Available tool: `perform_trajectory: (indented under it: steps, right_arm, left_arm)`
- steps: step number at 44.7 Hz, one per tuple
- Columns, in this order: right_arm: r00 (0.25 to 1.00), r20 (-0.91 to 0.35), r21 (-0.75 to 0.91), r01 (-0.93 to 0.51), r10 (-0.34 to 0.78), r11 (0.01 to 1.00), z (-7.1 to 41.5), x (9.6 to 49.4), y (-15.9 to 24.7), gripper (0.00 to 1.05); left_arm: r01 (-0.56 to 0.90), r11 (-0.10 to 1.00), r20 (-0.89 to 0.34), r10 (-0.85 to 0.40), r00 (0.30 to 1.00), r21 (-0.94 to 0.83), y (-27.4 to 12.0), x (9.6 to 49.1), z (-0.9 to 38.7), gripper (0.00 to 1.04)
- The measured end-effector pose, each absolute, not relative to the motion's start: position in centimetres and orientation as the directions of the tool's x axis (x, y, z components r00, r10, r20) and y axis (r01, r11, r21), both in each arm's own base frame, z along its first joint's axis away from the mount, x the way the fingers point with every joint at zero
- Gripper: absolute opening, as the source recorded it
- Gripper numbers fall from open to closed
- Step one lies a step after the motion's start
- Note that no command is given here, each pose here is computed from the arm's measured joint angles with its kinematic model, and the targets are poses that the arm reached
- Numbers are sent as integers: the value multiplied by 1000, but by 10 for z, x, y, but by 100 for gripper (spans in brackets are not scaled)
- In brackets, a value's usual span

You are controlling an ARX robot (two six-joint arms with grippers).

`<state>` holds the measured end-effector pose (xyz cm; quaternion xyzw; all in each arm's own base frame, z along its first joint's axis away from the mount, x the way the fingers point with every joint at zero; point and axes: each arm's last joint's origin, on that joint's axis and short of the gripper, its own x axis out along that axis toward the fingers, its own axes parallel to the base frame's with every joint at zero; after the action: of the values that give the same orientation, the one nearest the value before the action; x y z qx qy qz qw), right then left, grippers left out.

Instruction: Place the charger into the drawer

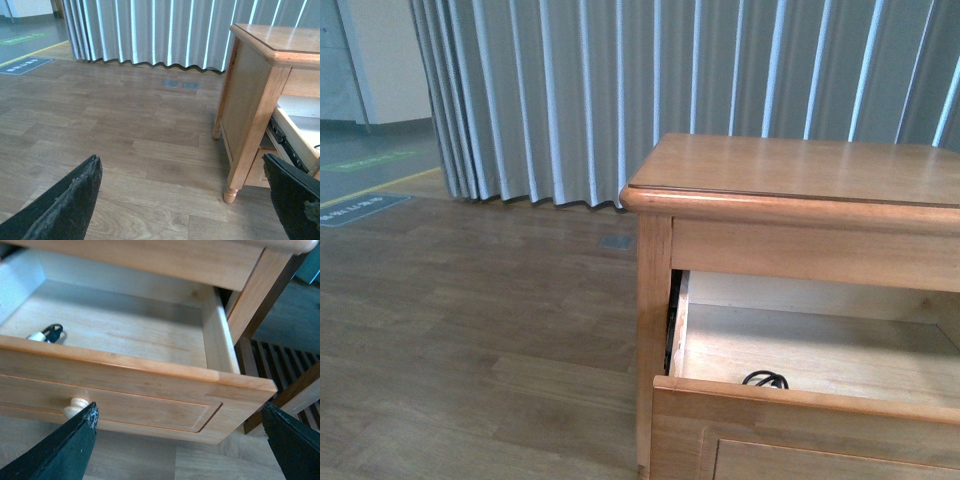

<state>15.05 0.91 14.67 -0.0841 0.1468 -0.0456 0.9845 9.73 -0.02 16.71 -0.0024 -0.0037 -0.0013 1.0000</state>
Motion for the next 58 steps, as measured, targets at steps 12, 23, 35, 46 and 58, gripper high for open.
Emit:
perform_trajectory:
  steps: [12,23,35,46,58]
  right_arm:
    - [876,-474,-193,-10,-84,981,114,193,19,96]
    - [871,-488,-172,-31,-58,985,105,222,29,96]
    - [875,-475,-170,6,-88,985,95,267,34,96]
    - [898,-422,-154,65,-125,986,88,334,37,96]
    - [920,-362,-150,104,-152,983,87,392,39,96]
  left_arm:
    - [2,1000,7,-2,1000,-4,0,97,167,99]
    - [2,1000,7,-2,1000,-4,0,97,167,99]
    - [2,1000,7,-2,1000,-4,0,97,167,99]
    - [2,1000,7,-2,1000,-4,0,97,167,99]
    - [2,1000,7,-2,1000,-4,0,97,167,99]
